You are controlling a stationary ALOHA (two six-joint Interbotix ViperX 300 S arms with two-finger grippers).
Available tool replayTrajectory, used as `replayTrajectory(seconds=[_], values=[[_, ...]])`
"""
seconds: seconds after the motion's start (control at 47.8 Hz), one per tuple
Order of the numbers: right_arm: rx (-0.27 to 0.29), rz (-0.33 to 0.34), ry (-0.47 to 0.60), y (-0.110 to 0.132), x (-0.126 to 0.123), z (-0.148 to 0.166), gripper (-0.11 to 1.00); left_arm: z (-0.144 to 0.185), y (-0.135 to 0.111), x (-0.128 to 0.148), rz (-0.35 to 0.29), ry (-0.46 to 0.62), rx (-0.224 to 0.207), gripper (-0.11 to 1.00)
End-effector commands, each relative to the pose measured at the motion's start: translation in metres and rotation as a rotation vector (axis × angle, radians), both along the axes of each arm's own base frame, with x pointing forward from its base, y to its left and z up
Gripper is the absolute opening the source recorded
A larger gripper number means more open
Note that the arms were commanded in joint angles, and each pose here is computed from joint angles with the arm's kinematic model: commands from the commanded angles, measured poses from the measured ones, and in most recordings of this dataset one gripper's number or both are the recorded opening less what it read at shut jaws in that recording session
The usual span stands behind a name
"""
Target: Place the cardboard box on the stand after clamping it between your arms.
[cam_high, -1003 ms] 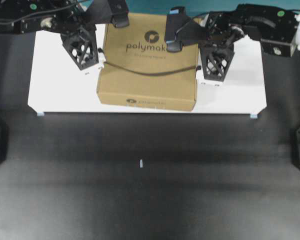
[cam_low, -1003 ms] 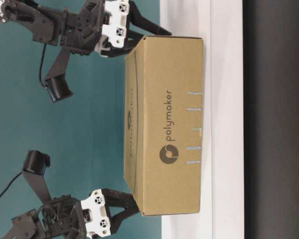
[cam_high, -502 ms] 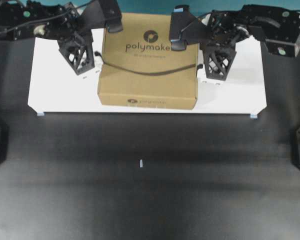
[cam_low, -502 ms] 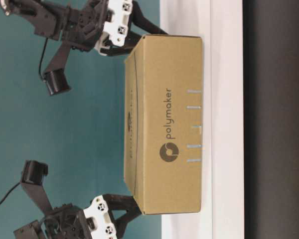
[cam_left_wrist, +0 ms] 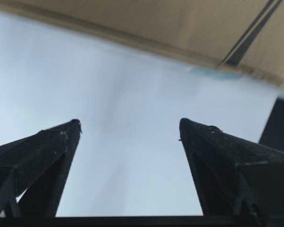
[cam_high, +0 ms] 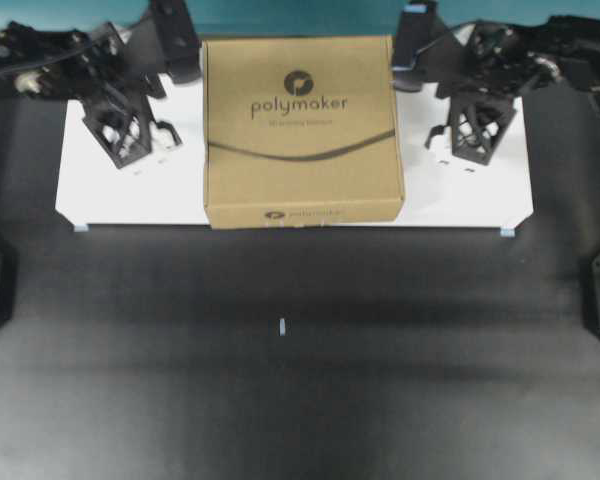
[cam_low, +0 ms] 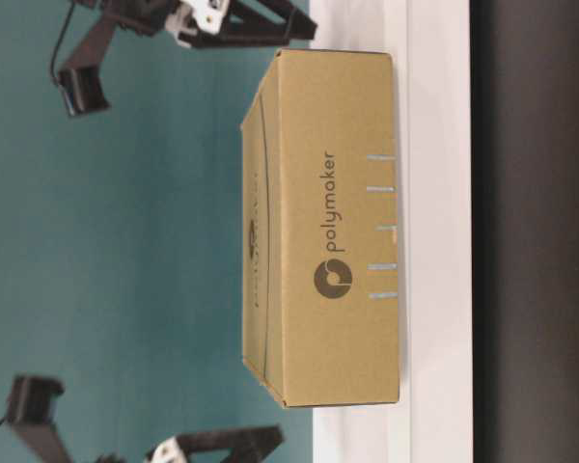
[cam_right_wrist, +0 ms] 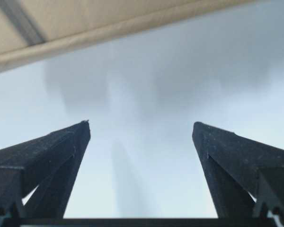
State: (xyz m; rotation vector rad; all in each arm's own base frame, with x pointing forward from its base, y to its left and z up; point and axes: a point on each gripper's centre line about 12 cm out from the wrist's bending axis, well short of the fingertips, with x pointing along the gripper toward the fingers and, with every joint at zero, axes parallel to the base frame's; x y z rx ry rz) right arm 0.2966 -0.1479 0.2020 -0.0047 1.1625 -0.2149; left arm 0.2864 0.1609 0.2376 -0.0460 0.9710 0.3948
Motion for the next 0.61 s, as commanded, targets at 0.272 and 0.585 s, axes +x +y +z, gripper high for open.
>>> replayTrajectory(seconds=[0.272, 0.585], values=[[0.014, -0.063, -0.206, 0.052, -0.042, 0.044, 0.83, 0.049, -0.043, -0.042, -0.071, -0.180, 0.097, 0.82], [0.078, -0.053, -0.549, 0.105, -0.070, 0.071, 0.83, 0.082, -0.096, -0.094, -0.191, -0.428, 0.187, 0.82]])
